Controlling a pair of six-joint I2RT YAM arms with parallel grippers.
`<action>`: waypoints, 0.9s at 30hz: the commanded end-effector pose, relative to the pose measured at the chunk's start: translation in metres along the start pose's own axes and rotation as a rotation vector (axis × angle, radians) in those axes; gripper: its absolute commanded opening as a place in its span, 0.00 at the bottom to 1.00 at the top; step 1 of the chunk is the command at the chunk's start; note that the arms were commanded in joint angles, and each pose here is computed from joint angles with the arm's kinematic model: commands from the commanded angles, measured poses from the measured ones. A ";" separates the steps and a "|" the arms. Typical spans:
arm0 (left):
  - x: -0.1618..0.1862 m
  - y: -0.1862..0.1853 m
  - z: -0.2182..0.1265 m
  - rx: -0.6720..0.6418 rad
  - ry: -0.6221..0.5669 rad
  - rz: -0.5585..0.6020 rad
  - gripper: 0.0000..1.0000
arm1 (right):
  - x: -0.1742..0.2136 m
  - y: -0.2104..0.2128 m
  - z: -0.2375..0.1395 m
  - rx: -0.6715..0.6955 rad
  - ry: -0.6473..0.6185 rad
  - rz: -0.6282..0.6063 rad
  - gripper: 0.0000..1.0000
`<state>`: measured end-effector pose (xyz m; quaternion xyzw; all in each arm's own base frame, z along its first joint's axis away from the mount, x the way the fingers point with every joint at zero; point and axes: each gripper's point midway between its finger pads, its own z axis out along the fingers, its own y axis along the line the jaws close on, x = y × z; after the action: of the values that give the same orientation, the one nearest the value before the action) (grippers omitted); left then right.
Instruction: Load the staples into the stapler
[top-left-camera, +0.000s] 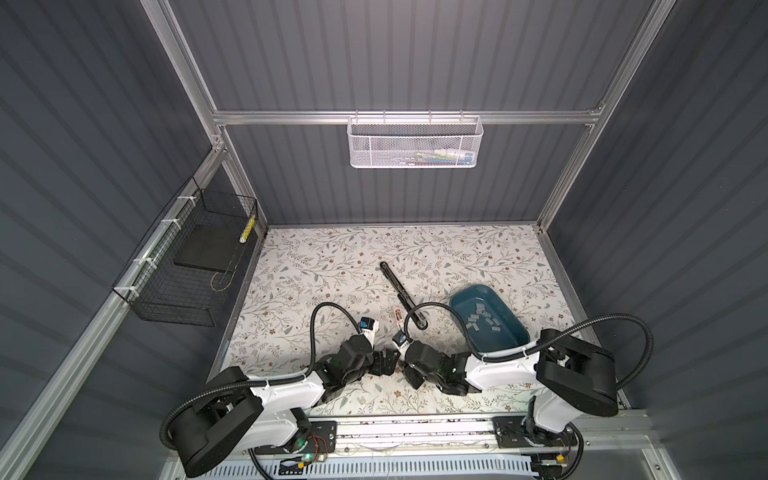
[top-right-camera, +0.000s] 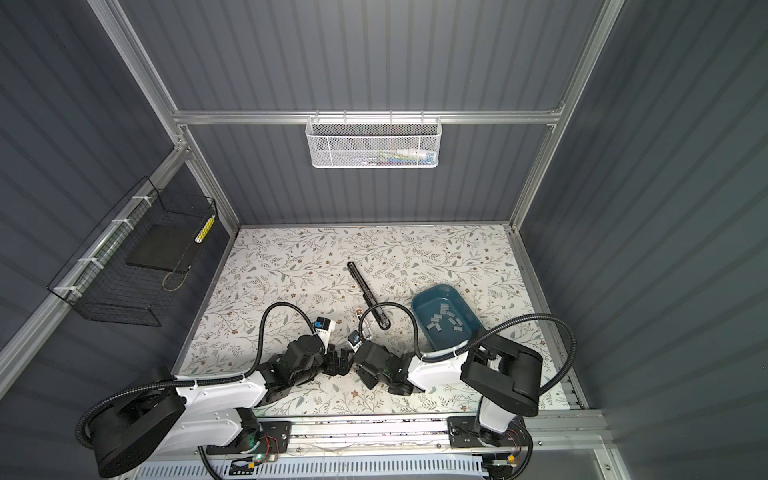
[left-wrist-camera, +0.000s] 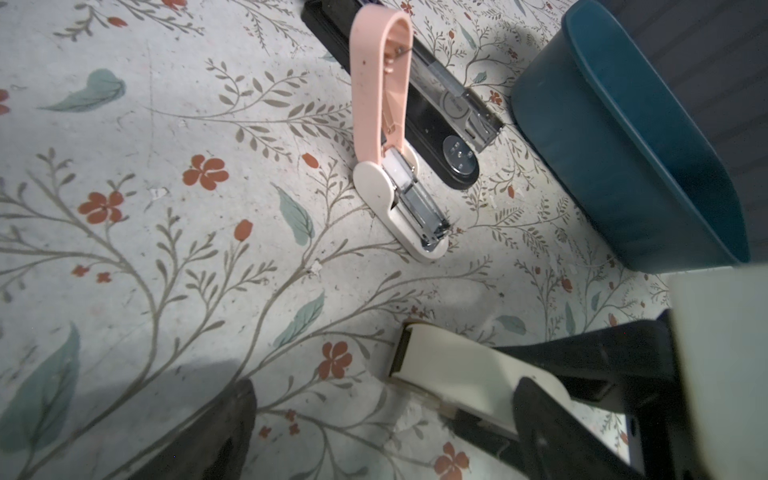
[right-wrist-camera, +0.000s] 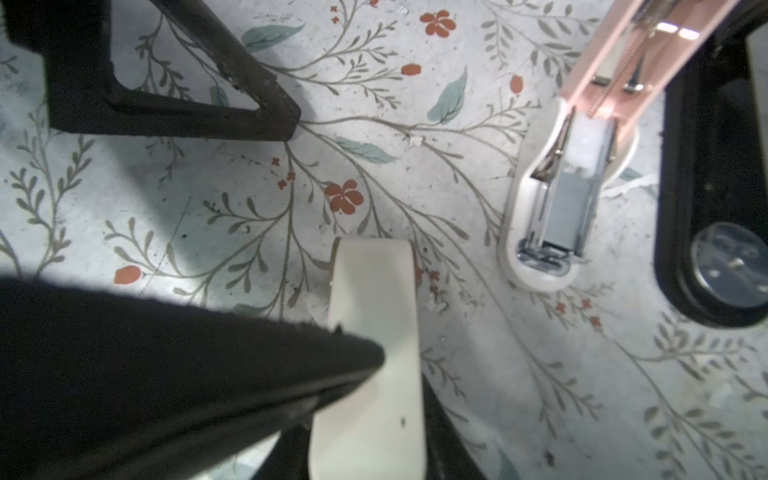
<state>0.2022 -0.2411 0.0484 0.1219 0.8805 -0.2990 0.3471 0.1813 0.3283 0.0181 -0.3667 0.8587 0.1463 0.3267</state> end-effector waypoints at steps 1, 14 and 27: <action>0.002 0.004 -0.005 -0.017 -0.006 0.016 0.97 | 0.010 -0.005 -0.005 0.012 0.029 0.009 0.38; 0.002 0.005 -0.012 -0.019 -0.018 0.021 0.97 | -0.021 -0.005 -0.060 -0.052 -0.163 0.067 0.50; 0.007 0.002 -0.008 -0.011 -0.001 0.033 0.97 | -0.056 -0.009 -0.068 -0.012 -0.239 0.138 0.33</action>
<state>0.1972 -0.2353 0.0539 0.1235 0.8772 -0.2966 0.3567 0.1774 0.3126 0.0994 -0.3056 0.8319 0.2233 0.4059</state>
